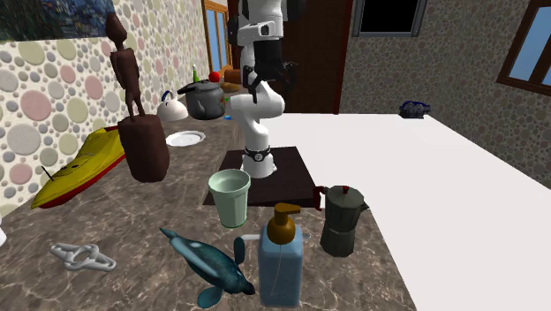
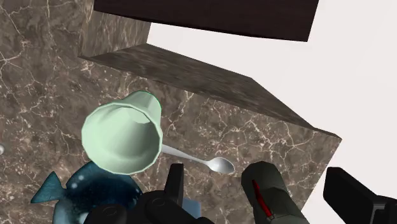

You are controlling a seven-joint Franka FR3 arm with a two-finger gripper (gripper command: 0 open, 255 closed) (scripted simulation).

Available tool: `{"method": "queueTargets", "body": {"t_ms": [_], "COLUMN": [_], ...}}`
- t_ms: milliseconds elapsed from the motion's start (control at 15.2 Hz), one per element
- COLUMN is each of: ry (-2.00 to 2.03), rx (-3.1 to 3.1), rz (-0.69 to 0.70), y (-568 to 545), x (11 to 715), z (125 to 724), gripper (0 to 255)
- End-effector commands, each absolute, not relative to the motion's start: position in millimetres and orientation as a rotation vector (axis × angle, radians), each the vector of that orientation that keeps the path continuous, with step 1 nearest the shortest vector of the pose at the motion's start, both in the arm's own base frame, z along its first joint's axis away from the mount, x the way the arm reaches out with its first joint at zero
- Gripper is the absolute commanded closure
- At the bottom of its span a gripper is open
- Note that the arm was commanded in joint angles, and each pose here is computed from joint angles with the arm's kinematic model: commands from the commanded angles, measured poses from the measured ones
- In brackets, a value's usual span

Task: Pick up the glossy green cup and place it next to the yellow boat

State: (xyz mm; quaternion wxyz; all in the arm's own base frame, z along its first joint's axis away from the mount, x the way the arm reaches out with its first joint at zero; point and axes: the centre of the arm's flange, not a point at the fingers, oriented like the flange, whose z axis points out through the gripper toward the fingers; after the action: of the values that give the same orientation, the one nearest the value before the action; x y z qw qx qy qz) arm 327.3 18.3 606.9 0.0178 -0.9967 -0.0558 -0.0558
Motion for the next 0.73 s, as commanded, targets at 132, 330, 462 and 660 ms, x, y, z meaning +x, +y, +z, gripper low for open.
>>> {"method": "queueTargets", "body": {"t_ms": [132, 330, 462, 660], "ry": [-0.118, -0.032, 0.026, 0.115], "rx": [-3.128, -3.173, -3.202, -3.242], "rz": [-0.142, -0.095, -0.062, -0.012], "y": [18, 16, 14, 7], "x": [345, 372, 388, 413], "z": [586, 554, 533, 500], "gripper": [0, 0, 0, 0]}}
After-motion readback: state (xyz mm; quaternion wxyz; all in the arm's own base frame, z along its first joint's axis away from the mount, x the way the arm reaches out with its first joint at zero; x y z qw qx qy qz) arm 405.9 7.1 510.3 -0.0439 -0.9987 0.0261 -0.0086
